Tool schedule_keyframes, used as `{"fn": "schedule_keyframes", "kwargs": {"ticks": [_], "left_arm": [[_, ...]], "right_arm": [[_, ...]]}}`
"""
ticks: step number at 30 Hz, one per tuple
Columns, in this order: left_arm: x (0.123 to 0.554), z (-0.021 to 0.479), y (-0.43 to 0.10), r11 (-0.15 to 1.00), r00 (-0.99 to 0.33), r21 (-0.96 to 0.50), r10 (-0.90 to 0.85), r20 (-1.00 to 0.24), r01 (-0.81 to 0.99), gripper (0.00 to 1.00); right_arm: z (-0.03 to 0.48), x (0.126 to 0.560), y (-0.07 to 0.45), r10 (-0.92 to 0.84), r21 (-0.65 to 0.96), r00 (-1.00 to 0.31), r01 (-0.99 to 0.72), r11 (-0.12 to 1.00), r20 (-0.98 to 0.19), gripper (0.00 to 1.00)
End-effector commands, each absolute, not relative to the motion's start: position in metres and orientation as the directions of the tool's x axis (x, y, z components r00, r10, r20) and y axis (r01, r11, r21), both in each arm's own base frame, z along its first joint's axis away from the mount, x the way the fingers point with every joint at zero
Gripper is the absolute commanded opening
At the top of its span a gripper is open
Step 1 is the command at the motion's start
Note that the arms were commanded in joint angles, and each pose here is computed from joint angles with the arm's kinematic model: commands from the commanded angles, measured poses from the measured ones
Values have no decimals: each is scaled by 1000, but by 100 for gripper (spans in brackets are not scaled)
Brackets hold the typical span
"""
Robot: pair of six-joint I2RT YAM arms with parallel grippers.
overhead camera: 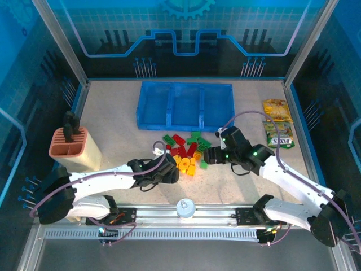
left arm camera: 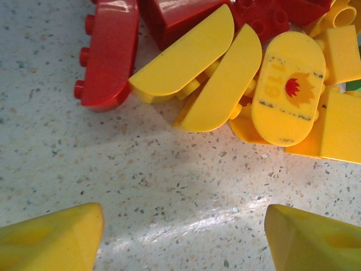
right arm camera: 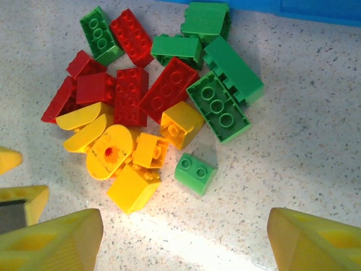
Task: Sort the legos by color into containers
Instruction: Pick up the lego from the center of the table.
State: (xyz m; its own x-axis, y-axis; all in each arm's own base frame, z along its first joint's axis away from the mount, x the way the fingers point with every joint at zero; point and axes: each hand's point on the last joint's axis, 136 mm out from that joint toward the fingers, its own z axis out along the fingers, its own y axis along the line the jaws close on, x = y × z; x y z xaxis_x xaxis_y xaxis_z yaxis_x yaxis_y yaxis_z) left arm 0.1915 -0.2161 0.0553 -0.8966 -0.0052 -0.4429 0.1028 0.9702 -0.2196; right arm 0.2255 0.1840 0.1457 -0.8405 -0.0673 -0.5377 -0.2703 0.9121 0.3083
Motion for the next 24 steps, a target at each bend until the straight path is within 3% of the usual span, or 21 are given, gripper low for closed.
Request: {"fn": "schedule_keyframes", "kwargs": {"ticks": [1,8,24], "left_arm": [[200,57,-228,968,-884,-208,28,-466,140,74],[207,45,-236,974,-887,-165,66,-457,157,65],[243,31,-239,973,-891,-143,102,-442,182,63]], "right_arm": [[143,218,179,-41,304,-843,-239,922,-537,75],[129,212,181,-41,322,-860,-234,917,-509,71],[111,222,186,-53,300,-859,-235,924,-509,69]]}}
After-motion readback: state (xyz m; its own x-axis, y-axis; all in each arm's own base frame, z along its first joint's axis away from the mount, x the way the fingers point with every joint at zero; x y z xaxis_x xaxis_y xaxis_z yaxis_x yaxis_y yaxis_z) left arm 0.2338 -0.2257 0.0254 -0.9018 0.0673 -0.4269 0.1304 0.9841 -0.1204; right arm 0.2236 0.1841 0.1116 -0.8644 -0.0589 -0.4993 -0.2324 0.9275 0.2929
